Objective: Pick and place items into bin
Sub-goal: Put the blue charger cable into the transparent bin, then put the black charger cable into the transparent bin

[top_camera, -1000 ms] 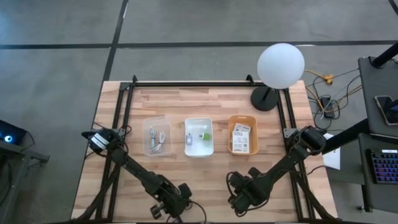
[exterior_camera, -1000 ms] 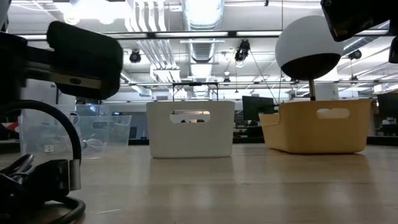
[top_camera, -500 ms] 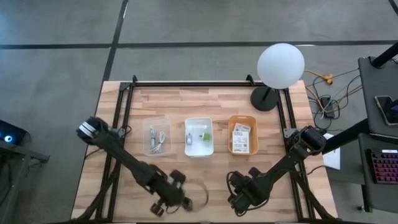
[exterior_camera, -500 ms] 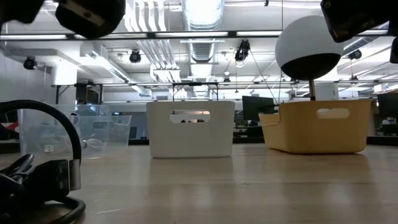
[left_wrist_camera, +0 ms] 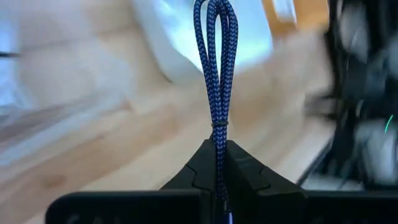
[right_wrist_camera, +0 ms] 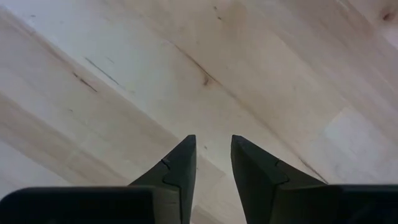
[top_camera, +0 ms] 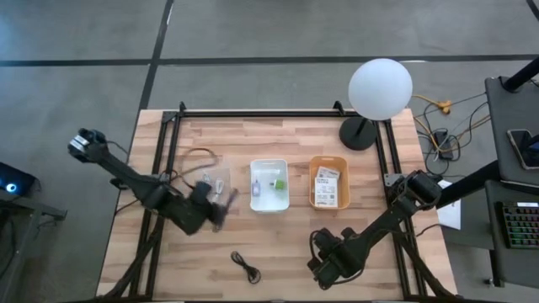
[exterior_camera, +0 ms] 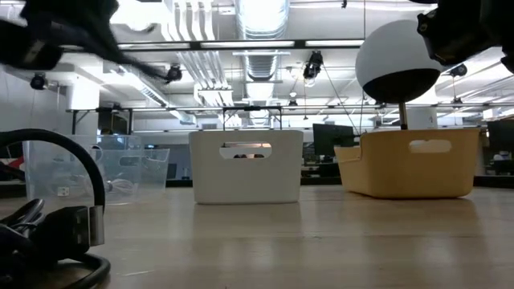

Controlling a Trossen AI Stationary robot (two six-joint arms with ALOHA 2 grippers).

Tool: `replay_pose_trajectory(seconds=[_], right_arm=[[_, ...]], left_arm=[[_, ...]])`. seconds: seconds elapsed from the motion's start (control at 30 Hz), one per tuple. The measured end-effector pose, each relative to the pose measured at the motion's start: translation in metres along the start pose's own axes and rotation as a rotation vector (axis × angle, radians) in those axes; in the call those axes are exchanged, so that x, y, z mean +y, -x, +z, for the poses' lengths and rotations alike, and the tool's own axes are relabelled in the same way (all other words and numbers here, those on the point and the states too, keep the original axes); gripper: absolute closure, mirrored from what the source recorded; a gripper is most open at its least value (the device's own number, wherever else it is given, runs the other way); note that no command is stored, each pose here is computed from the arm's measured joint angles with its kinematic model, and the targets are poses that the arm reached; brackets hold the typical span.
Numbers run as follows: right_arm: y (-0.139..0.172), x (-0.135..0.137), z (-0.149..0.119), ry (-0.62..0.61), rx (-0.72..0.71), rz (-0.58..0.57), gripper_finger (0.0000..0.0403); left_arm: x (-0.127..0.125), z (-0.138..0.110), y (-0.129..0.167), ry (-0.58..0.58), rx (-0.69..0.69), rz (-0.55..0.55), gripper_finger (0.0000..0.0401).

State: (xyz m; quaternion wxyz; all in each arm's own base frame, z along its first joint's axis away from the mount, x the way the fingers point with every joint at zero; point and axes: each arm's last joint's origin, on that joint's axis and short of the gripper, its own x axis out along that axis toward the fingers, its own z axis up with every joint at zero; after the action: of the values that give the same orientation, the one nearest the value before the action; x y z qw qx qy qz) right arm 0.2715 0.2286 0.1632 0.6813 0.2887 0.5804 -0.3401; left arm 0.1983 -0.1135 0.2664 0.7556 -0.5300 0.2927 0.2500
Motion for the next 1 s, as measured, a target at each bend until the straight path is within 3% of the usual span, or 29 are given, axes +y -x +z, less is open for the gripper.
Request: replay_pose_trajectory(seconds=[0.23,0.43,0.53,0.63,0.83,0.9,0.93,1.0], right_arm=[[-0.001,-0.001,0.001,-0.004,-0.024,-0.001,0.0318],[-0.002,-0.001,0.001,-0.003,-0.025,-0.003,0.0321],[-0.002,-0.001,0.001,-0.003,-0.025,-0.004,0.0318],[-0.002,-0.001,0.001,-0.003,-0.025,-0.003,0.0315],[-0.002,-0.001,0.001,-0.003,-0.020,-0.003,0.0317],[-0.002,-0.001,0.000,0.000,-0.019,-0.002,0.0320],[-0.002,-0.001,0.000,0.000,-0.016,-0.003,0.0321],[-0.002,-0.001,0.000,0.001,-0.015,-0.003,0.0321]], left_arm=[[0.073,0.026,0.007,0.337,-0.286,0.075,0.0399],[0.110,0.038,-0.006,0.415,-0.394,0.137,0.0395],[0.114,0.040,-0.011,0.432,-0.402,0.143,0.0372],[0.116,0.040,-0.015,0.357,-0.401,0.173,0.0332],[0.108,0.039,-0.016,0.350,-0.335,0.113,0.0243],[0.095,0.038,-0.013,0.211,-0.296,0.032,0.0225],[0.081,0.037,-0.010,0.052,-0.270,-0.057,0.0221],[0.047,0.029,0.003,-0.416,-0.192,-0.328,0.0221]])
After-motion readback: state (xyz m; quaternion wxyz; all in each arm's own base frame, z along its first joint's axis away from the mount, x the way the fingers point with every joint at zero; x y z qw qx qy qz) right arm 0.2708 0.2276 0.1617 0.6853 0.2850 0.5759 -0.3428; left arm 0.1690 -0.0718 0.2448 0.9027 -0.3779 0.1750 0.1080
